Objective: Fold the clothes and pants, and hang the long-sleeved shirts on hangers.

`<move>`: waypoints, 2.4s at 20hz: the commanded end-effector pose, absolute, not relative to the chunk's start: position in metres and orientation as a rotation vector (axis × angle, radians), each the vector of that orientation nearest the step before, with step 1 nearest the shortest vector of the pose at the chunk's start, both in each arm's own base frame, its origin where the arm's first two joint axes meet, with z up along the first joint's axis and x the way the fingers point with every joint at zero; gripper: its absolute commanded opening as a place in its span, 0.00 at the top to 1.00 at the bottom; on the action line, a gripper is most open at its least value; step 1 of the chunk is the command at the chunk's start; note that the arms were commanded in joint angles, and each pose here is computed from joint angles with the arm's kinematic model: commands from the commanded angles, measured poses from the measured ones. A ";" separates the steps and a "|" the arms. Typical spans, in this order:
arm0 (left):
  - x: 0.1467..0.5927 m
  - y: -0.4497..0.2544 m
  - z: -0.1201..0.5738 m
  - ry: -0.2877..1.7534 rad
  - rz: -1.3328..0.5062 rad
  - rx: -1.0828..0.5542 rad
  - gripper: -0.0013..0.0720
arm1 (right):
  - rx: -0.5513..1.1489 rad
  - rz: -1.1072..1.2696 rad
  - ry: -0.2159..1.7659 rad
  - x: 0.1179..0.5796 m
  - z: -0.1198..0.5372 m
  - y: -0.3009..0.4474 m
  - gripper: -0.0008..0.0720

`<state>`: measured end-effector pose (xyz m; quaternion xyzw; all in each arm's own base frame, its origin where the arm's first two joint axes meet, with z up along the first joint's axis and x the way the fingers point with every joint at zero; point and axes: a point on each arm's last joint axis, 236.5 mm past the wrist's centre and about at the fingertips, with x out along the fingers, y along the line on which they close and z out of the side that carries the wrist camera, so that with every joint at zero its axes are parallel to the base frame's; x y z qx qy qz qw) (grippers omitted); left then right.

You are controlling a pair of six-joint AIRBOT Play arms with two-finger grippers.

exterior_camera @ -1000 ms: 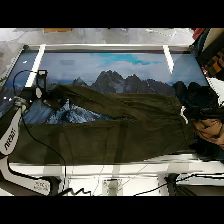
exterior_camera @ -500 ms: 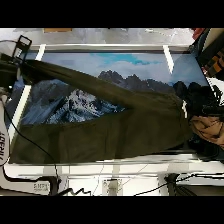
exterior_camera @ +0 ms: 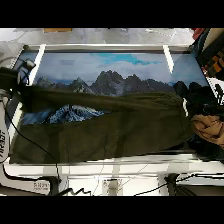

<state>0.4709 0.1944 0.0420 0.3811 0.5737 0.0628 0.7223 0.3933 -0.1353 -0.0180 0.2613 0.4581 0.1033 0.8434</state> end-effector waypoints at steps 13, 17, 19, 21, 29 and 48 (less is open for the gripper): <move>0.398 0.238 0.053 1.222 0.467 0.063 0.25 | 0.548 0.228 0.977 0.391 -0.019 -0.133 0.94; 0.376 0.226 0.024 1.201 0.385 -0.425 0.25 | 0.543 0.228 0.981 0.390 -0.020 -0.134 0.94; 0.356 0.230 0.001 1.237 0.402 -0.506 0.25 | 0.531 0.225 0.992 0.388 -0.022 -0.135 0.94; 0.342 0.229 -0.023 1.271 0.417 -0.536 0.25 | 0.525 0.223 0.998 0.387 -0.023 -0.136 0.94; 0.378 0.217 -0.083 1.102 0.427 -0.712 0.25 | 0.521 0.205 0.988 0.390 -0.023 -0.140 0.94; 0.516 0.266 0.143 0.458 0.392 -0.464 0.96 | 0.618 0.089 0.812 0.425 -0.002 -0.161 0.94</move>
